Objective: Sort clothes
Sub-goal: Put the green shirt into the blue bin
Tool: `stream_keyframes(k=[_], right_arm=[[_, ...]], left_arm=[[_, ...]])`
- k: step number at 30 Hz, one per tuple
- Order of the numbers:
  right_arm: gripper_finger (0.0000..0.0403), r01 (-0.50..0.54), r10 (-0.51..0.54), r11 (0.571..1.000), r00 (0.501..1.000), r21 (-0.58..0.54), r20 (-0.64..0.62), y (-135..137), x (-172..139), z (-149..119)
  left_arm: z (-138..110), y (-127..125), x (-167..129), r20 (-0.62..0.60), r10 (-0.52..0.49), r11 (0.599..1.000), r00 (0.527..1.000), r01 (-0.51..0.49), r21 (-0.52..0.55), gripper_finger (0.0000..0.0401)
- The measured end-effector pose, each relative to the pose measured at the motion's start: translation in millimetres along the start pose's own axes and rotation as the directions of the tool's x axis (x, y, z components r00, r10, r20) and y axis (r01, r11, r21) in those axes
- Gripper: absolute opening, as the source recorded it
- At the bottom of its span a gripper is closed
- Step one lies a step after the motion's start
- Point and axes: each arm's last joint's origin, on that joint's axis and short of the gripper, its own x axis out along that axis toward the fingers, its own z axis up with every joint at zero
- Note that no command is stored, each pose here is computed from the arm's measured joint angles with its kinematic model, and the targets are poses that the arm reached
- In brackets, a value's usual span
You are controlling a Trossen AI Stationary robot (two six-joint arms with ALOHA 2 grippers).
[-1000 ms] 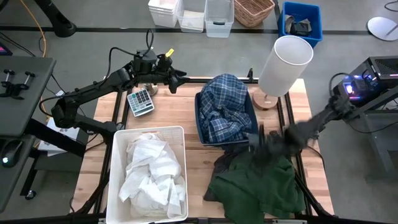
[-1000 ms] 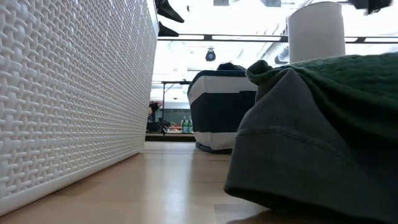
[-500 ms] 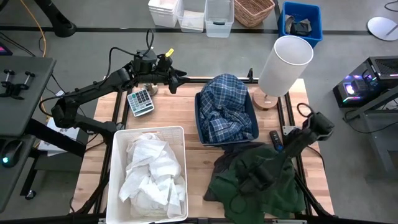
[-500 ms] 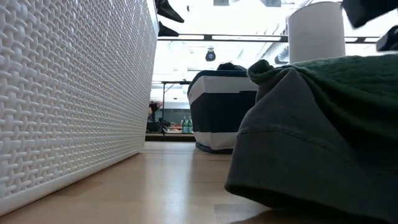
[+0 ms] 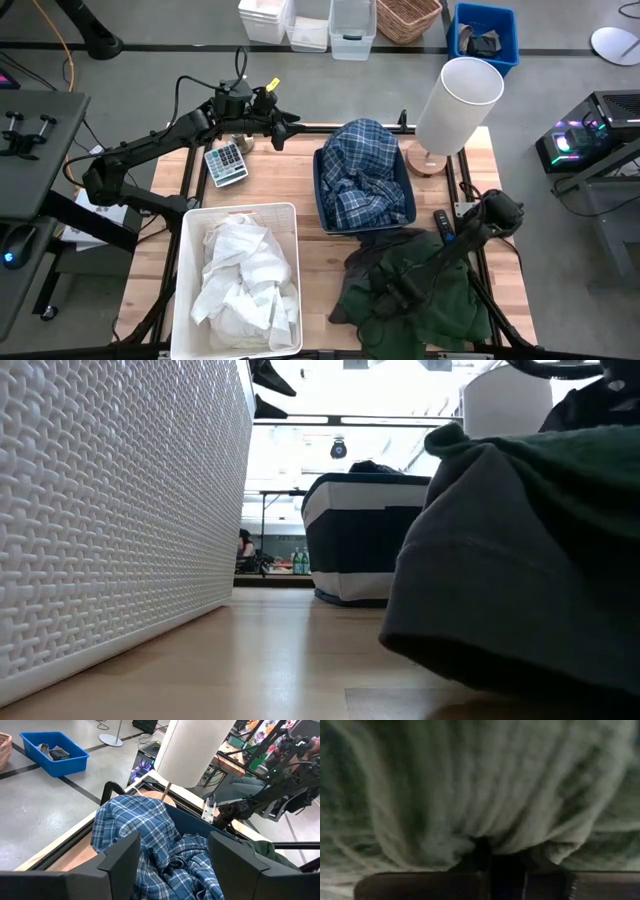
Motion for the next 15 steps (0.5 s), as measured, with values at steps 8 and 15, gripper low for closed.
stream_keyframes(k=[8,15], right_arm=[[0.0005,-0.075,0.029,0.979,0.972,0.189,0.233,-54.3,-144.9,-39.9],[0.0003,-0.396,0.104,0.899,0.608,0.187,0.787,-134.0,-287.7,-83.0]], left_arm=[[0.1,0.0,0.0,0.001,0.000,1.000,1.000,0.000,0.000,0.0220],[0.1,0.0,0.0,0.001,0.000,1.000,1.000,0.000,0.000,0.0220]])
